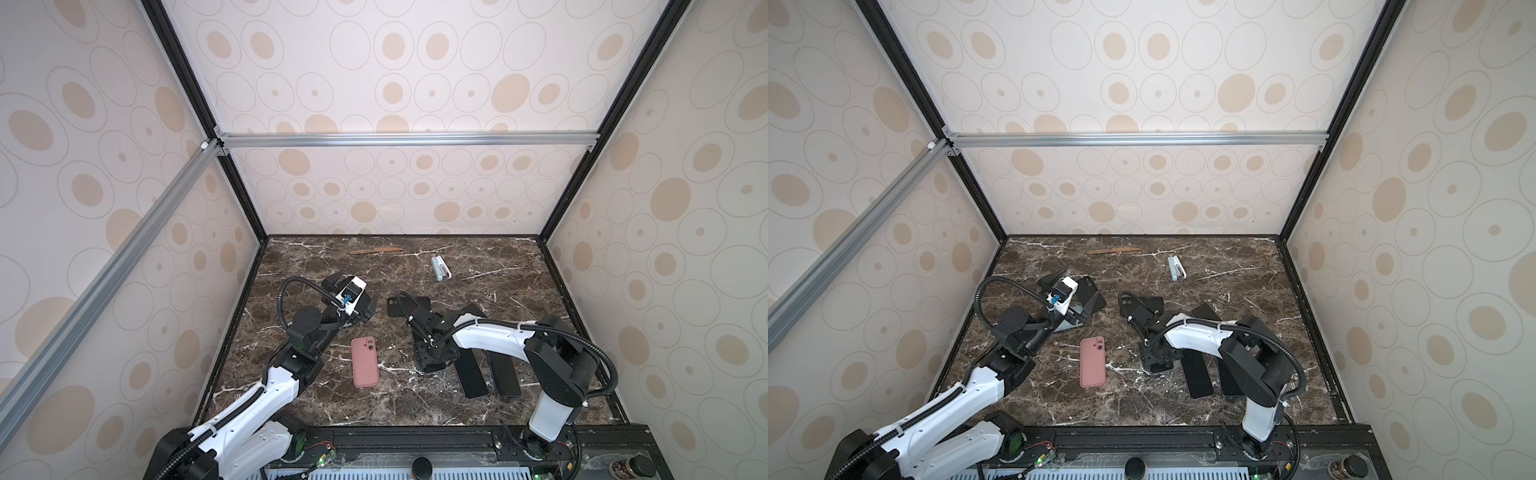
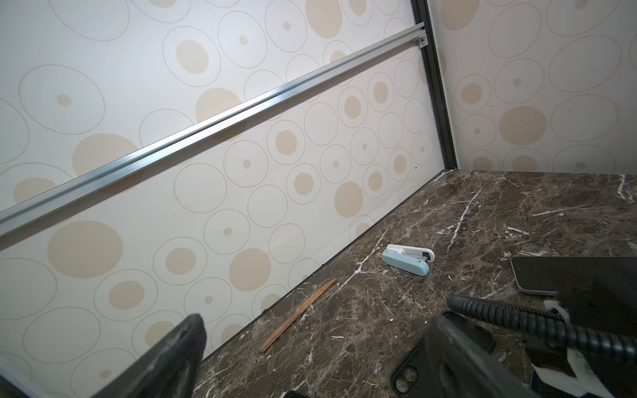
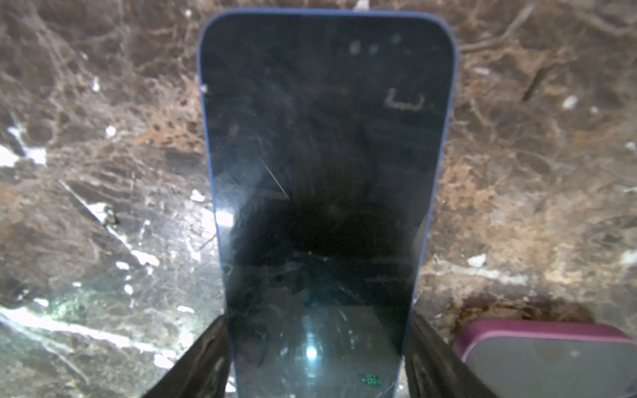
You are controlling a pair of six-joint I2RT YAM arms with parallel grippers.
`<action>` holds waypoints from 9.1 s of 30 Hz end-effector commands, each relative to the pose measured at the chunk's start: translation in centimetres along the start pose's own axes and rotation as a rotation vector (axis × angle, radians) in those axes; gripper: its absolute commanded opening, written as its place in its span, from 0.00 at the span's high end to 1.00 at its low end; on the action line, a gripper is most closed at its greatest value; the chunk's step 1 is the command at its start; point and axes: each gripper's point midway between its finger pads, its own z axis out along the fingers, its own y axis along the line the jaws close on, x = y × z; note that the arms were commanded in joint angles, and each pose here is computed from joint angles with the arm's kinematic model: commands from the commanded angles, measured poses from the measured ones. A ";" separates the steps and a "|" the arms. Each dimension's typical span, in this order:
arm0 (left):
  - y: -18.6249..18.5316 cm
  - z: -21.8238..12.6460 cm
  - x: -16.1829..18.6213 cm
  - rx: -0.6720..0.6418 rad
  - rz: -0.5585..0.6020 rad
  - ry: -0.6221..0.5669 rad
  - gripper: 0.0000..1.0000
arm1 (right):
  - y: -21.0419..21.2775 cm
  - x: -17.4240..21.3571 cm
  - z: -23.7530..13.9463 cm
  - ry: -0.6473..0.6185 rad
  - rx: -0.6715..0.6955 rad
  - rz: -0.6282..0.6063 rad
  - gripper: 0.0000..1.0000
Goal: Put the phone into the phone case
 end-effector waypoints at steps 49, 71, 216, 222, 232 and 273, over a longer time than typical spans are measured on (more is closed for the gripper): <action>-8.5 9.0 1.9 0.610 -0.887 0.664 0.16 | 0.8 -5.2 -13.4 -0.669 -0.220 -0.291 0.43; -13.0 6.3 3.8 0.809 -0.913 0.851 0.46 | 2.7 -6.3 -15.8 -0.737 -0.288 -0.368 0.43; 4.8 -0.6 -23.8 0.833 -1.097 -0.698 1.00 | 4.0 -11.2 -48.7 -1.132 -1.318 -0.538 0.78; 4.8 -0.5 -23.9 0.825 -1.089 -0.702 1.00 | 3.8 -11.4 -48.9 -1.147 -1.301 -0.527 1.00; 6.7 2.3 -20.0 0.478 -1.057 -0.578 0.38 | 1.5 -13.0 -47.5 -1.219 -1.082 -0.374 1.00; -5.7 11.4 22.0 0.120 -1.021 0.877 0.46 | -1.7 -21.3 -11.8 -0.219 -0.570 0.200 1.00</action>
